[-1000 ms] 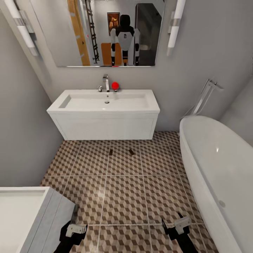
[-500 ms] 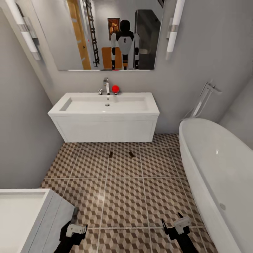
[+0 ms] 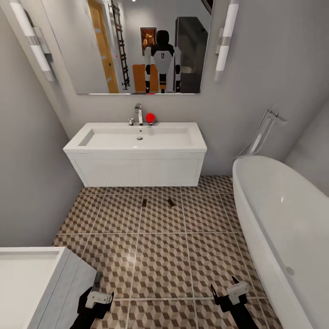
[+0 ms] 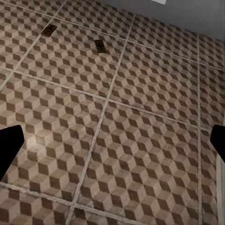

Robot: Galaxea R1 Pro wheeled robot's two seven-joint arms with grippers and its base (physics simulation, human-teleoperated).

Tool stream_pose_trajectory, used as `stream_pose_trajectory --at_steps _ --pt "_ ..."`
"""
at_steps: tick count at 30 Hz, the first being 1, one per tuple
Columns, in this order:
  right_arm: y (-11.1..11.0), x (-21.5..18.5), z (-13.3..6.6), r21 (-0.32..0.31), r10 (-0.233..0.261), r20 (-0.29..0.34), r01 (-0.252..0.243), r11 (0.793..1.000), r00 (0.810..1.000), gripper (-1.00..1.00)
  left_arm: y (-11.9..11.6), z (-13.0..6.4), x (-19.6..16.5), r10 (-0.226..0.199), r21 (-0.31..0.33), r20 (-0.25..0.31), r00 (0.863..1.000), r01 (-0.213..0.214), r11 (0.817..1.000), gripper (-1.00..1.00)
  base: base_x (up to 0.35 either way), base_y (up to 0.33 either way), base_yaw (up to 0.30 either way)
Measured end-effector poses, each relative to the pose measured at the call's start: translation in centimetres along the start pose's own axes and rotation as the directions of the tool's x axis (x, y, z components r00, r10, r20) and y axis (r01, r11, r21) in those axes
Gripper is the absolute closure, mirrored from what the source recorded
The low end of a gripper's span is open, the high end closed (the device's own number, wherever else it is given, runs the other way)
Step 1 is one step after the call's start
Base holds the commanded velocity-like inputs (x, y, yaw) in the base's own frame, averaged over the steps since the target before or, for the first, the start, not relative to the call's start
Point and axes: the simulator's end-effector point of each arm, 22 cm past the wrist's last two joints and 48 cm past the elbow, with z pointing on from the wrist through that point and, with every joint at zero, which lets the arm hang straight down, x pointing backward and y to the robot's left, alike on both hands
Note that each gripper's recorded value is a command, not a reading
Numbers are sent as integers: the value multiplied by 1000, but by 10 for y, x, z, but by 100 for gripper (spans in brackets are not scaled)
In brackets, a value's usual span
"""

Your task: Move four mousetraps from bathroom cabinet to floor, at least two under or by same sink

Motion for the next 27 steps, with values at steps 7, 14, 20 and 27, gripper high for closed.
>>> stream_pose_trajectory --at_steps 7,14,20,27 --pt "-1 0 0 2 -1 0 1 1000 1000 -100 0 0 0 0 1 0 1000 0 1000 -100 0 0 0" --pt "-1 0 0 2 -1 0 1 1000 1000 -100 0 0 0 0 1 0 1000 0 1000 -100 0 0 0" --pt "-1 0 0 3 -1 0 1 1000 1000 -100 -1 0 0 0 2 1 1000 0 1000 -100 0 0 0" --pt "0 0 0 1 0 1 0 1000 1000 -100 -1 0 0 0 3 0 1000 0 1000 -100 0 0 0"
